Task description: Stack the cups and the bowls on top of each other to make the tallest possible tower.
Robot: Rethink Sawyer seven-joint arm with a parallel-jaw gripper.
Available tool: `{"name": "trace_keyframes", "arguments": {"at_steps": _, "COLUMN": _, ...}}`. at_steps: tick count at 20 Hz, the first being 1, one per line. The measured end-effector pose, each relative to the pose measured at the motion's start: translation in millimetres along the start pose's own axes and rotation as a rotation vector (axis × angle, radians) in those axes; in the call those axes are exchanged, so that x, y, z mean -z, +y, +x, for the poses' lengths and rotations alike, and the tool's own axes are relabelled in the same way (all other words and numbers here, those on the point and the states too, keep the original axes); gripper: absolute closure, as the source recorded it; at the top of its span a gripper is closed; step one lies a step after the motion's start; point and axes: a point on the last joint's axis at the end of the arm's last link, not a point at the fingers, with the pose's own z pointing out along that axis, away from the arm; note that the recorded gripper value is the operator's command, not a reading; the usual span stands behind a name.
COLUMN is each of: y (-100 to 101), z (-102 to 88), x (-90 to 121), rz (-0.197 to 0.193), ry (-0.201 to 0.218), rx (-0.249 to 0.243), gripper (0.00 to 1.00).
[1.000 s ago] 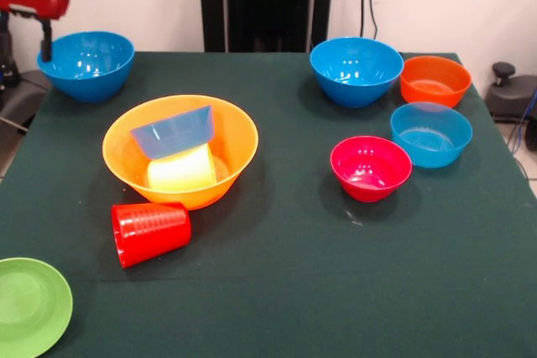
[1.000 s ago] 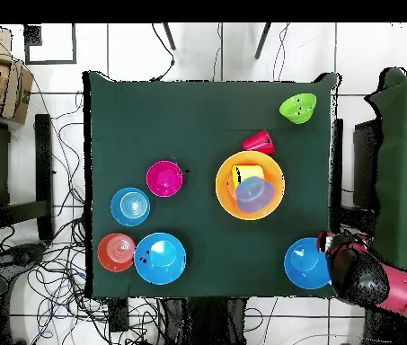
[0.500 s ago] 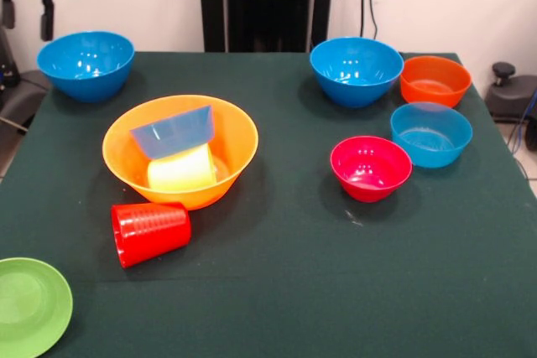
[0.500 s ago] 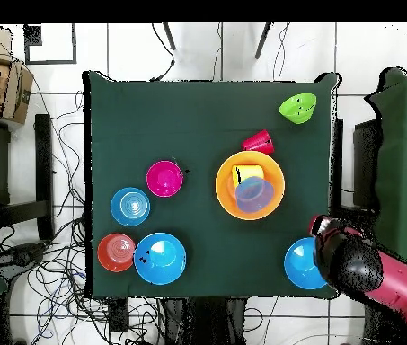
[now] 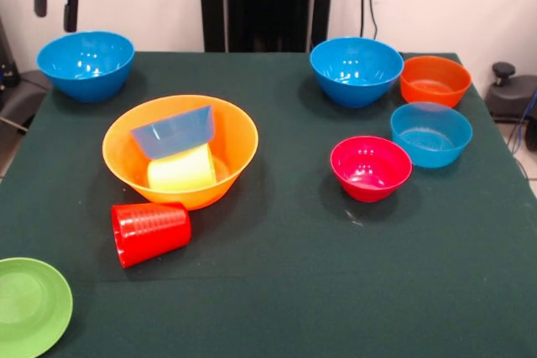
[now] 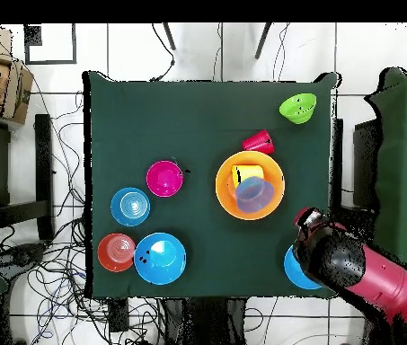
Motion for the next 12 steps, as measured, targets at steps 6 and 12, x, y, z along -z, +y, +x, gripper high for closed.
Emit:
{"name": "trace_keyframes", "arguments": {"at_steps": 6, "y": -1.0, "z": 7.5, "x": 5.6, "rz": 0.014, "ry": 0.020, "rx": -0.164, "gripper": 0.00}}
{"name": "trace_keyframes", "arguments": {"at_steps": 12, "y": -8.2, "z": 12.2, "x": 6.3, "rz": 0.022, "ry": 0.036, "rx": -0.254, "gripper": 0.00}}
